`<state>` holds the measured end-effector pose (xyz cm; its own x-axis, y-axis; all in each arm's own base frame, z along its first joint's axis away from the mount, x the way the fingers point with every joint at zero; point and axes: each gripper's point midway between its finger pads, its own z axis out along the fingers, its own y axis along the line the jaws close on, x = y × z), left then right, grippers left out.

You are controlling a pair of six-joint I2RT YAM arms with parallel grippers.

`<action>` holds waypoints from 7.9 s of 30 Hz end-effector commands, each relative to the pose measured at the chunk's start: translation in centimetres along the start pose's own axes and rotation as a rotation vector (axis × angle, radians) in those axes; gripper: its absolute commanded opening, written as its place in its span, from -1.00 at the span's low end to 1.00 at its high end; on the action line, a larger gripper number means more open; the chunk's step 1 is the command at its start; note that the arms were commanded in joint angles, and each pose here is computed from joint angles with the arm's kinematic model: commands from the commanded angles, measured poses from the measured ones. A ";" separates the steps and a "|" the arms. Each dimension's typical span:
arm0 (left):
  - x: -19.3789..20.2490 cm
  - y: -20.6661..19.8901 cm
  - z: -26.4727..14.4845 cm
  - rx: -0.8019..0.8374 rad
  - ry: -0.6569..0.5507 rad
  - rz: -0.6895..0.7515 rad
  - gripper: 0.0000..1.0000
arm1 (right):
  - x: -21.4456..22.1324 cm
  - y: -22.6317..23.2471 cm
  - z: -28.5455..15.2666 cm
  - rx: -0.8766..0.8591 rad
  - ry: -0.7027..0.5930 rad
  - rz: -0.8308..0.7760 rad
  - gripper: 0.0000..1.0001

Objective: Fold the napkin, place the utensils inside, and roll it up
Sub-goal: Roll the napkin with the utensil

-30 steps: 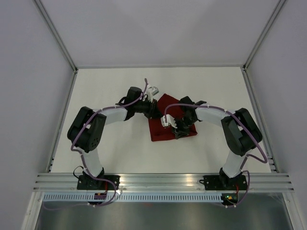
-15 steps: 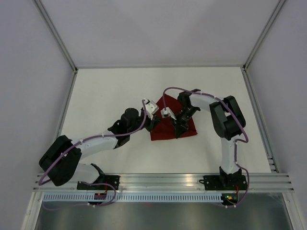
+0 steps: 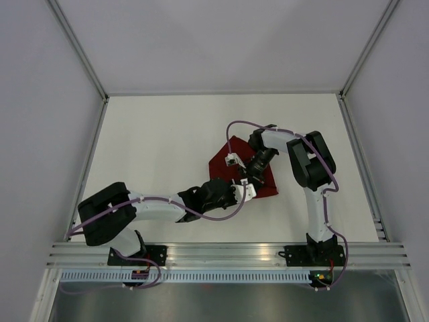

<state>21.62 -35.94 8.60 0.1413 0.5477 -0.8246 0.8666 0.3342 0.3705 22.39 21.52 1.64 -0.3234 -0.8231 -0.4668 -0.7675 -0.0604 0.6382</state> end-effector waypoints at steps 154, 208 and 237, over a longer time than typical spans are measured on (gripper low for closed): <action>-1.4 6.3 -4.9 -0.274 -0.151 -0.168 -0.25 | 3.4 -3.8 0.9 0.127 0.111 0.064 -0.61; 7.5 -7.7 3.3 0.459 0.323 -0.142 -0.95 | 1.2 -4.0 -2.7 0.201 0.004 0.086 0.11; 8.9 -6.3 4.2 0.685 0.552 -0.716 -0.94 | 0.4 2.0 -12.1 0.778 -0.294 -0.207 0.34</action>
<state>22.57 -39.74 2.04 -0.4414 0.6283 -0.6407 0.8802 0.1645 -0.4451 26.53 13.04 10.08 -0.3348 -0.6295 -0.7011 -0.9242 0.3646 0.1140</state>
